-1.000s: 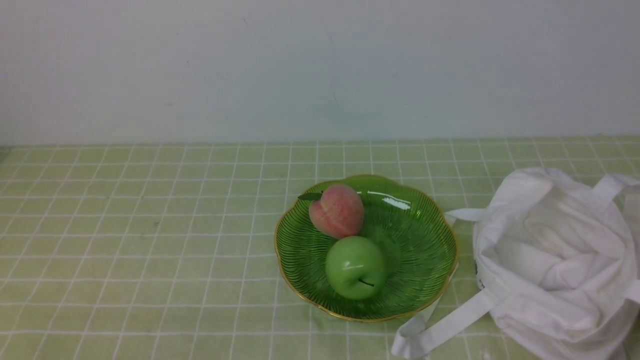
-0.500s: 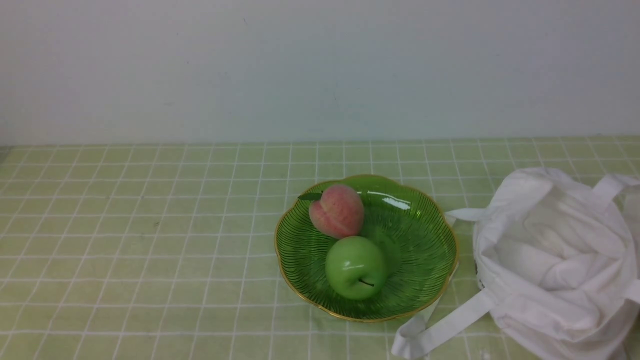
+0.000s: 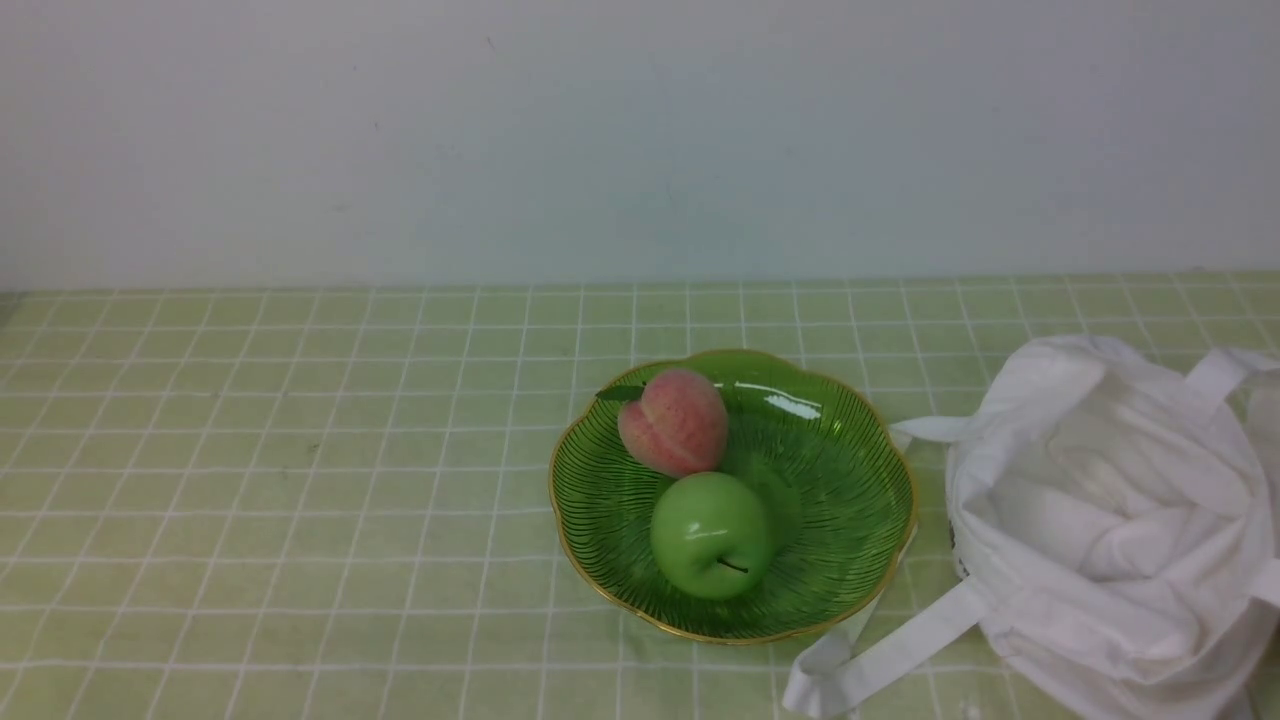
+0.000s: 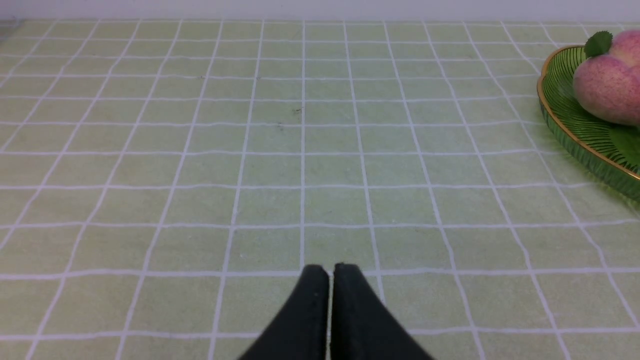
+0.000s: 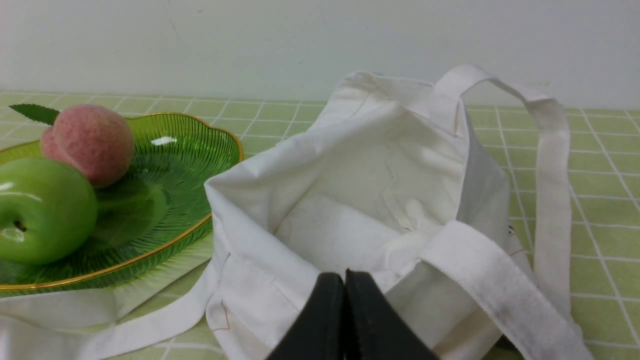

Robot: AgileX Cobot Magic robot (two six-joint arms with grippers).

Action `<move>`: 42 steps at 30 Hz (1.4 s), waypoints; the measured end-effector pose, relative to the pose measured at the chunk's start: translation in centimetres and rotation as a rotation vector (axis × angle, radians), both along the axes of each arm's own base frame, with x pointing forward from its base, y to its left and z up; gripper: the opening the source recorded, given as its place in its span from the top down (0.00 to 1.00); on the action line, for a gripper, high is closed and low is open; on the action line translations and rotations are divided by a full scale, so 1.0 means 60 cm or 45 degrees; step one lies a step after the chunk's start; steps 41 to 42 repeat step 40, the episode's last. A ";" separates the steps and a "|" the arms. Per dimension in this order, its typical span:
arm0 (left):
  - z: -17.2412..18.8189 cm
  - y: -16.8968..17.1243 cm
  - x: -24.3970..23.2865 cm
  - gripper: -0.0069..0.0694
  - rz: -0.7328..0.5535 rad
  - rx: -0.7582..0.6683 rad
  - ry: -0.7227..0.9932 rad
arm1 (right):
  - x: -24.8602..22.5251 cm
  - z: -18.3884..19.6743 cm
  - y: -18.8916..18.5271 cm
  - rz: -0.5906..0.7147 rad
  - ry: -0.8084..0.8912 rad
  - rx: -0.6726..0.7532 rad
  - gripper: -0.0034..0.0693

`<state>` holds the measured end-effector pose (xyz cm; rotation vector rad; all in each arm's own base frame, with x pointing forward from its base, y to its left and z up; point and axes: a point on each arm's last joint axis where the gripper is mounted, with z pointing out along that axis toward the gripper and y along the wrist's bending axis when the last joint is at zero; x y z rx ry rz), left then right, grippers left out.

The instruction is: Take the fruit out of the bag on the green coffee tablecloth and place them on the plate.

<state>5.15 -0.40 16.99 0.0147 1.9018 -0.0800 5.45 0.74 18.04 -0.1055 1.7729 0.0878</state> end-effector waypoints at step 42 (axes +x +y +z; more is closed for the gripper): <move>0.000 0.000 0.000 0.92 0.000 0.000 0.000 | 0.000 0.000 0.000 -0.004 0.002 0.019 0.97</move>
